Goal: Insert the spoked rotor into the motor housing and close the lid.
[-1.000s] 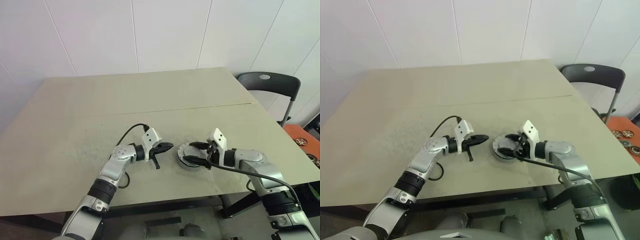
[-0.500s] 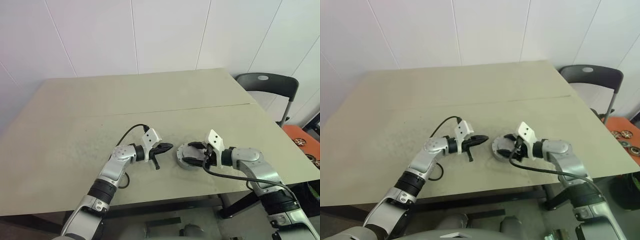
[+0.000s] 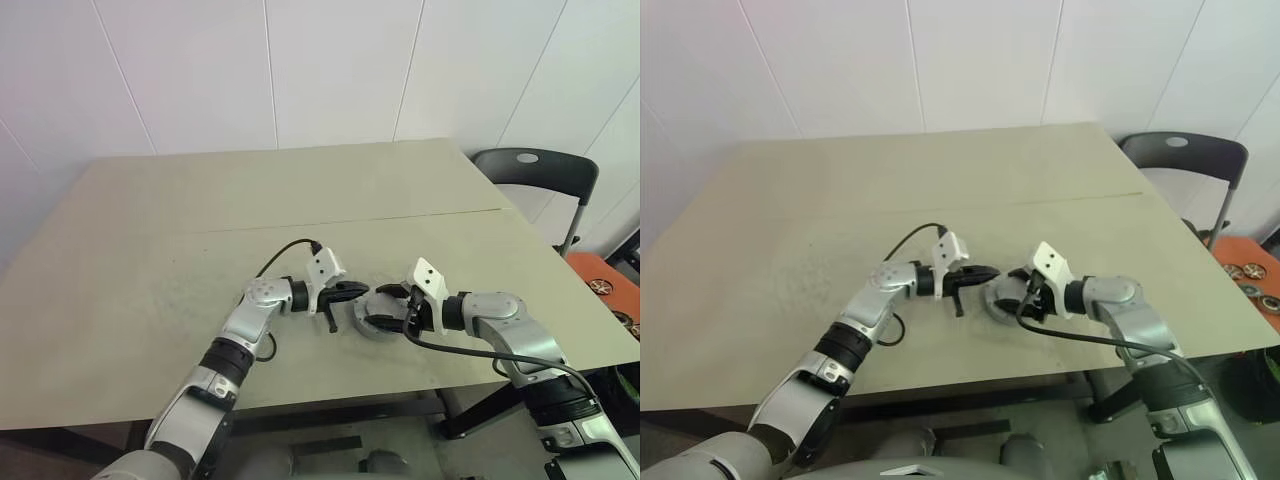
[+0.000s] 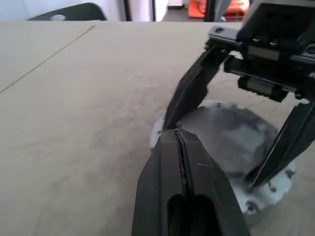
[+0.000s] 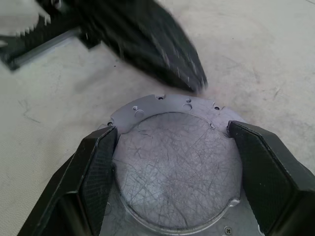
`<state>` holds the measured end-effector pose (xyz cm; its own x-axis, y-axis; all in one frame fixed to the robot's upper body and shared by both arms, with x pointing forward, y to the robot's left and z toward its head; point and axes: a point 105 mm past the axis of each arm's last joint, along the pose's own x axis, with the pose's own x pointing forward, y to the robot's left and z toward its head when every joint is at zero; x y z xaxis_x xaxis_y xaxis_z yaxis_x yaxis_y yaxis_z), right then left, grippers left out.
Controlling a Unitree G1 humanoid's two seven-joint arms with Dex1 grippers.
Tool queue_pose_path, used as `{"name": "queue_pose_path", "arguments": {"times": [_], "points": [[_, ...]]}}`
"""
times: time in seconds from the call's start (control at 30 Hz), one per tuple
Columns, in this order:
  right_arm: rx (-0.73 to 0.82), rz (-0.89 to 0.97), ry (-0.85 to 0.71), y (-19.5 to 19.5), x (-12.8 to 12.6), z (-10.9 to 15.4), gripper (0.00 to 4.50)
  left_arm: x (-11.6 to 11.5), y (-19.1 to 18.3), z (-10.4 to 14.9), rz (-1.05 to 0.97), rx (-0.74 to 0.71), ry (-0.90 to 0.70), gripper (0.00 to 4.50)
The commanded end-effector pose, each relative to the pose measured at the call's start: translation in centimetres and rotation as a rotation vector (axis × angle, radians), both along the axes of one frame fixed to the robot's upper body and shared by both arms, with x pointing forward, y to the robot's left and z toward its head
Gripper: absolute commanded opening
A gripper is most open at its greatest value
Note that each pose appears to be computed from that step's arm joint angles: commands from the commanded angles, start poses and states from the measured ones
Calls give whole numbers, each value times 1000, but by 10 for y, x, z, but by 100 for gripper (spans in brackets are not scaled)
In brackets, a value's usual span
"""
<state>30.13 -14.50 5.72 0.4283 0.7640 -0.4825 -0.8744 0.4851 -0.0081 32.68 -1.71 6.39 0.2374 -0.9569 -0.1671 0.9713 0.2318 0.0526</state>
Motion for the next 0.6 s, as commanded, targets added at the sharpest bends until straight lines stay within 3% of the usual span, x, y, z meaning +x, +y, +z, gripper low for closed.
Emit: {"name": "queue_pose_path", "arguments": {"times": [0.03,0.17,0.3,0.43,0.47,0.53,0.6], "points": [[-82,-13,160,-5,-19,-41,326,-5,-11,1,-72,12,-19,0],[-68,-27,157,-4,-19,-39,326,-5,-13,-16,-81,92,0,0],[35,-37,171,7,-19,-25,326,-6,2,-51,-84,326,-20,0],[66,-85,172,6,-12,-17,326,-6,8,-55,-96,360,-12,0],[65,-95,171,4,-10,-16,399,-6,8,-54,-94,353,-8,0],[65,-92,176,2,-9,-15,448,-6,7,-52,-94,339,-1,0],[73,-93,182,1,-7,-14,448,-7,6,-49,-98,313,9,0]]}}
